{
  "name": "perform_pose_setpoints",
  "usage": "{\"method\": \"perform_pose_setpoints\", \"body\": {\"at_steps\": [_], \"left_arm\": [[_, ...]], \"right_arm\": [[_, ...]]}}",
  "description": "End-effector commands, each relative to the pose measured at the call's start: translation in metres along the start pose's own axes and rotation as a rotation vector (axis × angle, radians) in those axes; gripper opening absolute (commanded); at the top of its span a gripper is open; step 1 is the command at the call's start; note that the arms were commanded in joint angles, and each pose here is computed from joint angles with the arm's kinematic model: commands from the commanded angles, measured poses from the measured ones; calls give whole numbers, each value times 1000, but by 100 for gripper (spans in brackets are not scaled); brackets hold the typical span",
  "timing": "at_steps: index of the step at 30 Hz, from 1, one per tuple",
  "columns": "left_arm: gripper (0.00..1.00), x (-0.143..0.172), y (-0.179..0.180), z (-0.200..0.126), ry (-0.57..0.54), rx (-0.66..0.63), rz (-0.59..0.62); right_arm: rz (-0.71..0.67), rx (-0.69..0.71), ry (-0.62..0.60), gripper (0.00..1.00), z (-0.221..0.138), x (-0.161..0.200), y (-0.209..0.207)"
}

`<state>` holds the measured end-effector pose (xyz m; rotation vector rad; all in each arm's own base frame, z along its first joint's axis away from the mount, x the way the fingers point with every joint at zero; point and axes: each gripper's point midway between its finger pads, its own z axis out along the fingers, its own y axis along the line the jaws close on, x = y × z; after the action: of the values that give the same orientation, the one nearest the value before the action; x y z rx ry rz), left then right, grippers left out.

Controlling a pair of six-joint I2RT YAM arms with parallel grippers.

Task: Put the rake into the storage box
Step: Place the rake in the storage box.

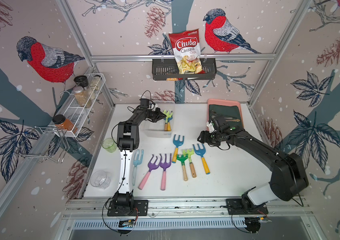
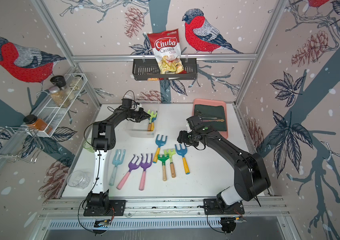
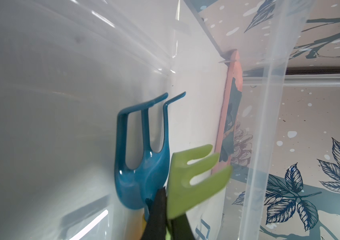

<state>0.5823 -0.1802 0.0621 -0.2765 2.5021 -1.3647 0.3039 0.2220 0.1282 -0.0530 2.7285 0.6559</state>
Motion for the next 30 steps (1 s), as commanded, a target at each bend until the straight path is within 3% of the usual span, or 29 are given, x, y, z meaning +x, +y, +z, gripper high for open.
{"method": "perform_pose_setpoints", "body": {"at_steps": [1, 3, 10, 16, 22, 30], "left_arm": [[8, -5, 2, 1, -21, -19, 23], [17, -5, 2, 0, -25, -28, 25], [33, -8, -10, -5, -38, -18, 34], [53, -6, -24, -12, -45, -29, 53], [64, -7, -46, -25, -74, -28, 79], [67, -6, -67, -47, -120, -58, 95]], "right_arm": [[-9, 23, -4, 73, 5, 3, -4], [-14, 37, 4, 73, 7, 8, -7], [-41, 136, 54, 72, 17, 32, -19], [-65, 212, 89, 72, 22, 62, -25], [-80, 254, 118, 71, 28, 86, -28], [-82, 288, 152, 69, 34, 110, -41]]}}
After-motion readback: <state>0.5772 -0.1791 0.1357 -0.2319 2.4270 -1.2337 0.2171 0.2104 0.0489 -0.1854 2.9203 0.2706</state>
